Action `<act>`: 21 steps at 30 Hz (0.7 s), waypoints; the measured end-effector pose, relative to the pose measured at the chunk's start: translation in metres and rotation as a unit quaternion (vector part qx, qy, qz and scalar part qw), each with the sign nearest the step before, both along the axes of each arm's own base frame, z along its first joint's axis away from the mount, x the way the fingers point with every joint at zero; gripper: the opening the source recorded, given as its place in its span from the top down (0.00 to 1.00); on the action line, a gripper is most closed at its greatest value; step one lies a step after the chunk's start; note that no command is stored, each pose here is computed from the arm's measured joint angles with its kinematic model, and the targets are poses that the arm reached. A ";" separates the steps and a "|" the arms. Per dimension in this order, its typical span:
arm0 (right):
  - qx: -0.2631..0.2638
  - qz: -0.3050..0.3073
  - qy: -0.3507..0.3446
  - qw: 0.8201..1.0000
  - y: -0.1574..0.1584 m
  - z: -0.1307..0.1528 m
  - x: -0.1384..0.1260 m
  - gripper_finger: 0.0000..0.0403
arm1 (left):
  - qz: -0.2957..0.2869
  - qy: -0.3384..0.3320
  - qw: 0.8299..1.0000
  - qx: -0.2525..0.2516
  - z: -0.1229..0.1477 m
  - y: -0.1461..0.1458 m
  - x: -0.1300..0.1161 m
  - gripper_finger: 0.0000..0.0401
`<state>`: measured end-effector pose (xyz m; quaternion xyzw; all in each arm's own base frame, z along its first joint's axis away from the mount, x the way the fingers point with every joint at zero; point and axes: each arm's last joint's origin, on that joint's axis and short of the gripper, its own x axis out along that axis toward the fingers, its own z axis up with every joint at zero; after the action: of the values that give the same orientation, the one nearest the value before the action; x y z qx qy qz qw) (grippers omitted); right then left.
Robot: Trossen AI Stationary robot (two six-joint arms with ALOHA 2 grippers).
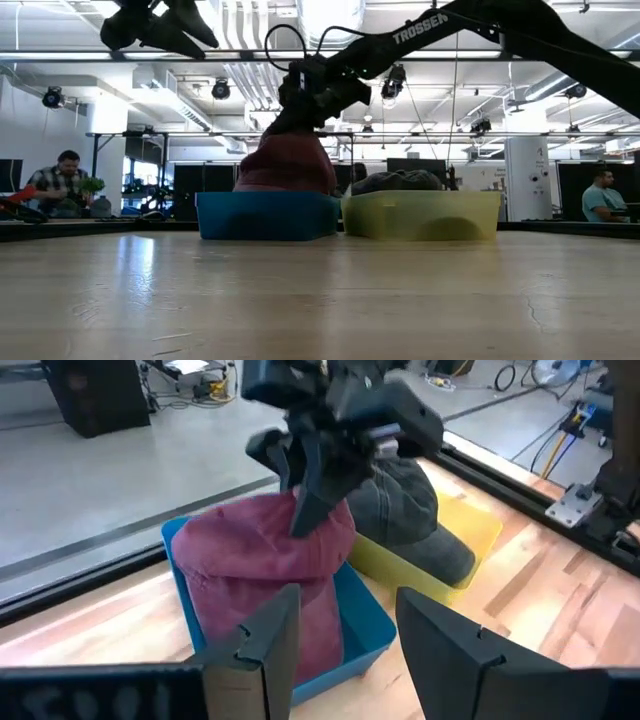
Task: Pick & Place hat
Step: Put the pink cap into the blue bin
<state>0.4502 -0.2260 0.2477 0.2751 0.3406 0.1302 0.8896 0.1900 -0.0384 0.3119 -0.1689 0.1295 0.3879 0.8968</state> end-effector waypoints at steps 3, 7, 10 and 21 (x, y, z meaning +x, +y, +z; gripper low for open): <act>0.004 -0.005 0.001 1.000 0.000 0.003 -0.001 0.73 | -0.009 0.010 1.000 -0.007 -0.006 -0.003 0.008 0.60; 0.004 -0.012 0.006 1.000 -0.002 0.006 -0.005 0.61 | -0.009 0.036 0.999 0.006 -0.015 -0.006 0.018 0.60; -0.019 -0.026 0.019 0.999 -0.003 0.013 -0.011 0.53 | 0.002 0.064 0.998 0.017 -0.022 0.000 0.025 0.60; -0.139 -0.035 0.020 0.989 0.003 0.046 -0.027 0.41 | 0.067 0.157 0.985 -0.013 -0.031 0.095 0.029 0.60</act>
<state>0.4233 -0.2229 0.2933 0.1628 0.3634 0.0452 0.9162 0.2193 0.0571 0.2810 -0.1260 0.2622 0.4674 0.8348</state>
